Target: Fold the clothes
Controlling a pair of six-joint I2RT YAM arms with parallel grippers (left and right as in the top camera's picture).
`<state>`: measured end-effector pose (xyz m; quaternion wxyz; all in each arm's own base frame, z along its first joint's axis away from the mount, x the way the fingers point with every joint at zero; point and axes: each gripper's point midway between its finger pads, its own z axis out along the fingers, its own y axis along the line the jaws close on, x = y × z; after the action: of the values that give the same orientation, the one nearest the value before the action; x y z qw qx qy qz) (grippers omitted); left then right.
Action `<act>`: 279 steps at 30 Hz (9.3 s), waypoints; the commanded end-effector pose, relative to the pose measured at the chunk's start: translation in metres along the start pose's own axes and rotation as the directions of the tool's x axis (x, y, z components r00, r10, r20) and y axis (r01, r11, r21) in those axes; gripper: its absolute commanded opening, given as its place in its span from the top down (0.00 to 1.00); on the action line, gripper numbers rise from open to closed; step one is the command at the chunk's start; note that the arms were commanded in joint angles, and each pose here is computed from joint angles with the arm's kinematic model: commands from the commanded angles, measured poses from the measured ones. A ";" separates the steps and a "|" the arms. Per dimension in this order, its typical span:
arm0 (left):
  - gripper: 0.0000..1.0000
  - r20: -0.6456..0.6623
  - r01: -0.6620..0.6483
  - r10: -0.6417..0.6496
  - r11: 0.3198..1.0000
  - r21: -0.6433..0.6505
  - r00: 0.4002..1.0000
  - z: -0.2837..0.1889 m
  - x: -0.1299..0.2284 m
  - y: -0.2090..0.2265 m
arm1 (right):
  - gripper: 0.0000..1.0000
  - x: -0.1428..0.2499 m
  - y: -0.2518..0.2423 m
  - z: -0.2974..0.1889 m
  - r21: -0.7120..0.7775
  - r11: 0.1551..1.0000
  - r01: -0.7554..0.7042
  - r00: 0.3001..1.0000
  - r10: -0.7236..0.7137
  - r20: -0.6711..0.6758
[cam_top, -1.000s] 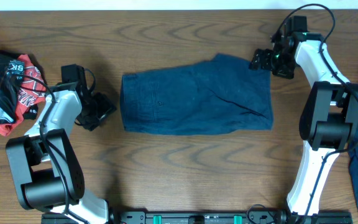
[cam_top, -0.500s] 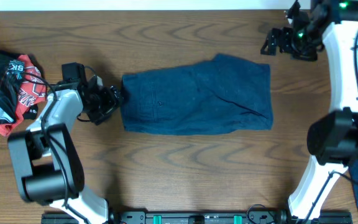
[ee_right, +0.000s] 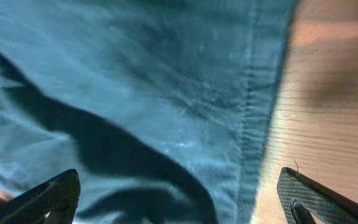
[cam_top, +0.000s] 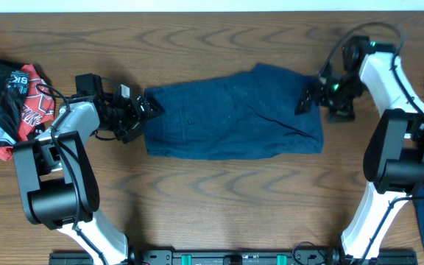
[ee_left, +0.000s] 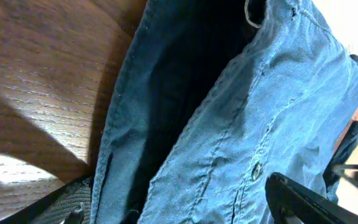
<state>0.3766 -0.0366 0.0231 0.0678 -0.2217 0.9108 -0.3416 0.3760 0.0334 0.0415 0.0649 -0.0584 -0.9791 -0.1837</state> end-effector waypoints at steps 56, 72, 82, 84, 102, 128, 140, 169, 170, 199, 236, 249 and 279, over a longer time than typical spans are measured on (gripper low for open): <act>0.04 -0.064 0.046 -0.049 0.998 -0.042 0.997 0.014 0.015 0.020 | 0.99 -0.023 -0.055 0.027 -0.142 0.985 -0.096 0.962 0.128 0.240; 0.04 -0.064 0.046 -0.049 0.998 -0.042 0.997 0.014 0.015 0.020 | 0.99 -0.056 -0.008 -0.071 -0.009 0.999 0.049 0.952 -0.044 0.303; 0.04 -0.061 0.044 -0.046 0.998 -0.040 0.997 0.014 0.014 0.020 | 0.99 -0.024 0.101 -0.077 0.016 0.960 0.281 0.939 -0.279 0.203; 0.04 -0.057 0.041 -0.043 0.998 -0.039 0.997 0.015 0.013 0.019 | 0.99 -0.012 0.124 -0.065 0.024 0.942 0.334 0.928 -0.333 0.165; 0.14 -0.062 0.050 -0.050 0.999 -0.013 0.997 0.015 0.014 0.015 | 0.99 0.050 0.248 0.002 0.038 0.881 0.471 0.876 -0.473 0.095; 0.23 -0.113 -0.057 0.049 0.996 -0.066 0.992 0.039 0.034 -0.004 | 0.99 -0.026 0.099 -0.069 0.180 0.980 0.083 0.965 -0.124 0.231; 0.52 -0.080 -0.034 0.015 0.971 -0.238 0.997 0.036 0.032 0.024 | 0.99 -0.026 0.074 -0.107 0.220 0.975 0.043 0.946 -0.110 0.305; 0.70 -0.127 -0.124 0.086 0.936 -0.330 0.988 0.058 0.055 0.013 | 0.99 0.048 0.199 -0.047 0.238 0.896 0.376 0.902 -0.413 0.129; 0.70 -0.128 -0.124 0.086 0.936 -0.330 0.988 0.058 0.056 0.013 | 0.99 0.050 0.201 -0.046 0.238 0.893 0.382 0.900 -0.418 0.126; 0.70 -0.146 -0.116 0.069 0.933 -0.341 0.987 0.057 0.061 0.016 | 0.99 0.074 0.250 -0.044 0.378 0.740 0.557 0.760 -0.637 0.127; 0.70 -0.158 -0.111 0.058 0.931 -0.348 0.986 0.055 0.064 0.018 | 0.51 0.080 0.347 0.013 0.229 0.699 0.678 0.667 -0.715 0.208; 0.70 -0.157 -0.110 0.058 0.931 -0.348 0.986 0.055 0.064 0.018 | 0.46 0.075 0.354 0.011 0.209 0.695 0.688 0.654 -0.718 0.237; 0.58 -0.016 0.086 -0.089 0.985 -0.147 0.996 -0.006 -0.011 -0.027 | 0.90 -0.003 0.186 0.064 0.221 0.837 0.500 0.864 -0.499 -0.065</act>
<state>0.3787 -0.0459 0.0249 0.0125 -0.2607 0.9320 -0.2514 0.4032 0.2166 0.0510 0.0193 0.1890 -0.9794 -0.0685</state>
